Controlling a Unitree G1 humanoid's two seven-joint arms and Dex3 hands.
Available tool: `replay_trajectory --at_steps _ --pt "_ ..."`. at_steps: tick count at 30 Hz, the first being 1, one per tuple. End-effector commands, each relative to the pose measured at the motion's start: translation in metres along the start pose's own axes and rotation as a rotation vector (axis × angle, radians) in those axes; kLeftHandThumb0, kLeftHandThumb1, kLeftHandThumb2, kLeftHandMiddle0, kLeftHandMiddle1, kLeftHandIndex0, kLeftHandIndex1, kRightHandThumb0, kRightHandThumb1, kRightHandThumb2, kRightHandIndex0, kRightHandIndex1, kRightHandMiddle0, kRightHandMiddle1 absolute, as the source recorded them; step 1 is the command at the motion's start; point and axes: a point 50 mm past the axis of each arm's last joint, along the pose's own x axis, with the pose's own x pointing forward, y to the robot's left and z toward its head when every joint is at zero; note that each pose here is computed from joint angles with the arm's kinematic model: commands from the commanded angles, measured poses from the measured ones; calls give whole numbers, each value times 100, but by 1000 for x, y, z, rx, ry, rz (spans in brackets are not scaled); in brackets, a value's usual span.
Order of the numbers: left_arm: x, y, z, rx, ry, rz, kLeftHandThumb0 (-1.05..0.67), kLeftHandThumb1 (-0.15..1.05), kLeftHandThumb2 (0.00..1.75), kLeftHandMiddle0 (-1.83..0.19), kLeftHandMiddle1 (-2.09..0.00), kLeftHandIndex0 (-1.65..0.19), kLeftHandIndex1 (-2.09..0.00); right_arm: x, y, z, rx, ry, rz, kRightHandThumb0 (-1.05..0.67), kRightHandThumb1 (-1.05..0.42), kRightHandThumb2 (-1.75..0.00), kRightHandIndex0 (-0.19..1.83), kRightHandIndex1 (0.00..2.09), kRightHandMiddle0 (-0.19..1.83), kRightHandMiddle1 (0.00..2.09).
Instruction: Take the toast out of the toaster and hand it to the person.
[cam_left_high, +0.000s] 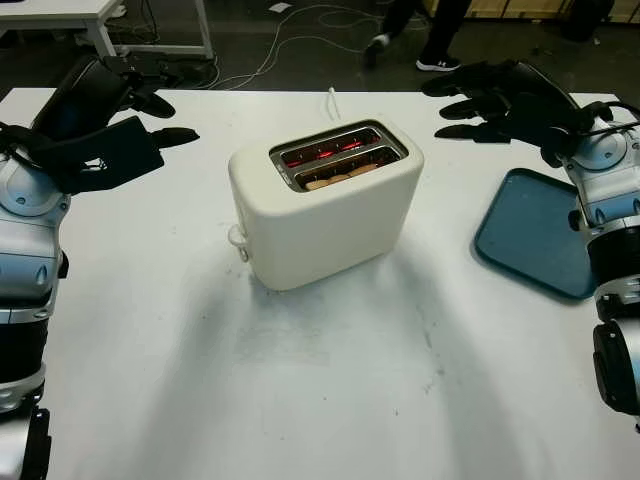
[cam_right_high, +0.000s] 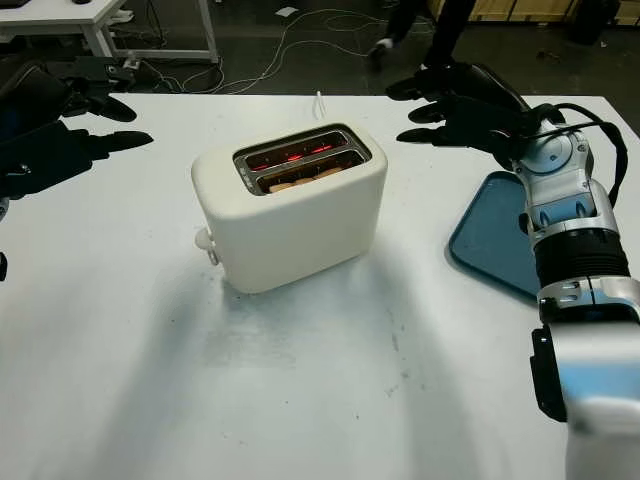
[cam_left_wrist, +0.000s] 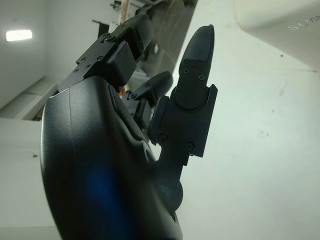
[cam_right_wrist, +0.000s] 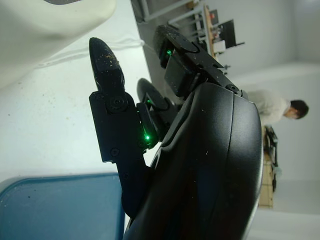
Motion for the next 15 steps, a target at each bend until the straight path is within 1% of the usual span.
replay_trajectory --at_steps 1,3,9,15 --pt "0 -1 2 13 -4 -9 -42 88 0 -48 -72 -61 -20 -1 1 0 9 -4 -4 -41 -88 0 72 0 65 0" --pt "0 -1 2 9 -11 -6 -42 88 0 -49 -72 -61 -20 -1 2 0 10 -5 -3 -41 -88 0 72 1 66 0" --pt "0 -1 2 4 -3 -6 -44 88 0 -47 -71 -60 -19 -1 1 -1 13 -10 -2 -45 -88 0 73 1 67 1" --pt "1 0 3 1 -17 -7 -42 88 0 -48 -71 -60 -19 0 1 -1 31 -10 -3 -47 -88 0 74 1 67 1"
